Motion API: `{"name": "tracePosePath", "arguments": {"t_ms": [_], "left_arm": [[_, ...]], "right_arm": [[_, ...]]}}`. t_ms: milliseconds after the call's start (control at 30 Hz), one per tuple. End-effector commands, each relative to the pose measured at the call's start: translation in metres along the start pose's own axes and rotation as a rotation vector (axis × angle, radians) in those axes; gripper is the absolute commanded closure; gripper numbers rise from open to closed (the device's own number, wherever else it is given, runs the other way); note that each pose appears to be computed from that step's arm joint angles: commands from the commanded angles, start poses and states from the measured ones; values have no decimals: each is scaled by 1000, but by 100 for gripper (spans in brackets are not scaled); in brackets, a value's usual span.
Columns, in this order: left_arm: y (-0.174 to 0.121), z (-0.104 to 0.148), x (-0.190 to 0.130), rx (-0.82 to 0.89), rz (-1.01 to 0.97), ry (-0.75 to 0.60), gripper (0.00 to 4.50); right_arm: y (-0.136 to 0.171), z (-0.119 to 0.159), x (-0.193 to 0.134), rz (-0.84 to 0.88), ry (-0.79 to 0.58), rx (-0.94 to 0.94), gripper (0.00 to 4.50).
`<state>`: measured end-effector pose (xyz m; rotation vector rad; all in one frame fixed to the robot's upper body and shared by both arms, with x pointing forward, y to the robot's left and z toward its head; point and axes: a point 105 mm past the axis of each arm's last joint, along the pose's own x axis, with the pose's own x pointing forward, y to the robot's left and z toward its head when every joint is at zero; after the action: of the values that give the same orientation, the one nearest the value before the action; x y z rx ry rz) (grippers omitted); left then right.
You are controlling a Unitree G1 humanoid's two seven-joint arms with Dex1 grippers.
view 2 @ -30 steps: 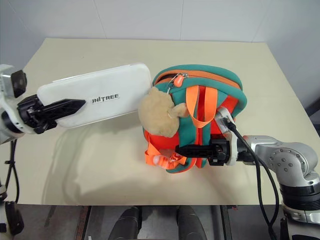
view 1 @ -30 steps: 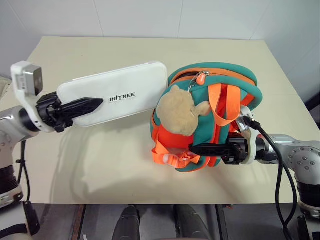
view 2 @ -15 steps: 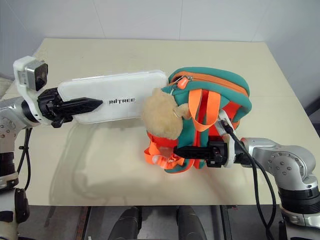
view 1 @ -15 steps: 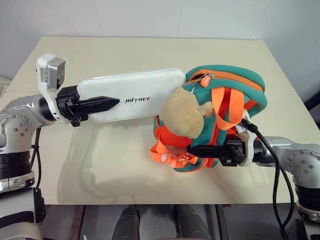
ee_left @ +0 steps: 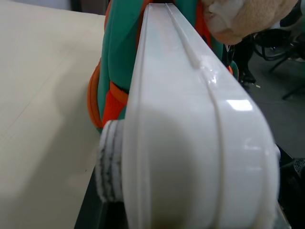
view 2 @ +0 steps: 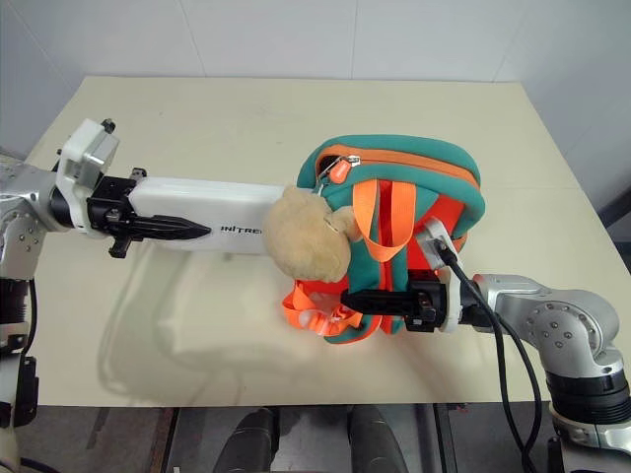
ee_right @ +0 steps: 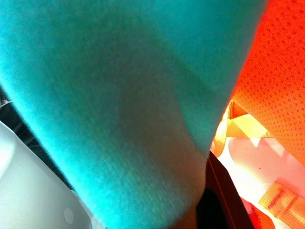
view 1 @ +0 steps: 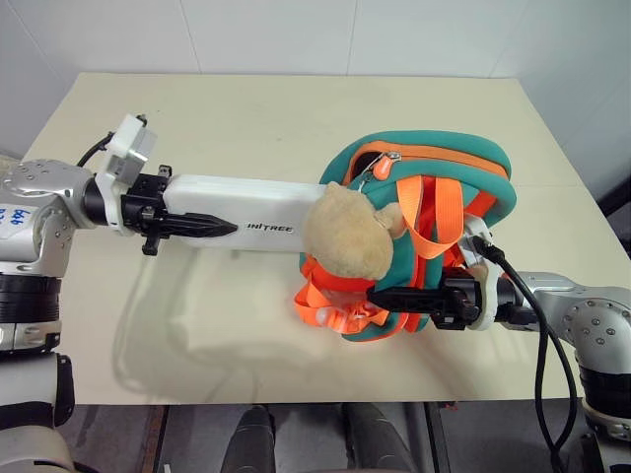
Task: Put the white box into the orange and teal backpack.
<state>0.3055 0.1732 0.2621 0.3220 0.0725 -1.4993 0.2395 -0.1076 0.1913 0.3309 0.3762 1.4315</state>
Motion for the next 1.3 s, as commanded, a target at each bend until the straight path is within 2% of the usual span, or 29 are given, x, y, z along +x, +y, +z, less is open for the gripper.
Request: {"name": "tracePosePath", "arguments": {"t_ms": [33,200,367,533,667,867,1000,1167,1300], "left_arm": [[3,11,15,71,-67,34,327],[12,35,36,134,-115,-6,327],[15,45,57,155,-174,2,327],[17,44,88,158,-247,37,327],[17,32,117,191,-307,112,327],[16,29,150,198,-354,113,327],[12,34,169,198,-371,68,327],[9,39,181,197,-376,23,327],[3,39,178,180,-389,-12,327]], "right_arm": [[10,7,4,44,-23,-45,435],[10,6,6,47,-29,-46,435],[9,6,10,53,-37,-47,435],[8,6,12,59,-42,-42,435],[8,6,14,64,-42,-43,435],[8,7,17,66,-49,-53,435],[10,4,20,69,-52,-51,435],[11,3,21,69,-59,-49,435],[11,3,22,69,-63,-50,435]]}}
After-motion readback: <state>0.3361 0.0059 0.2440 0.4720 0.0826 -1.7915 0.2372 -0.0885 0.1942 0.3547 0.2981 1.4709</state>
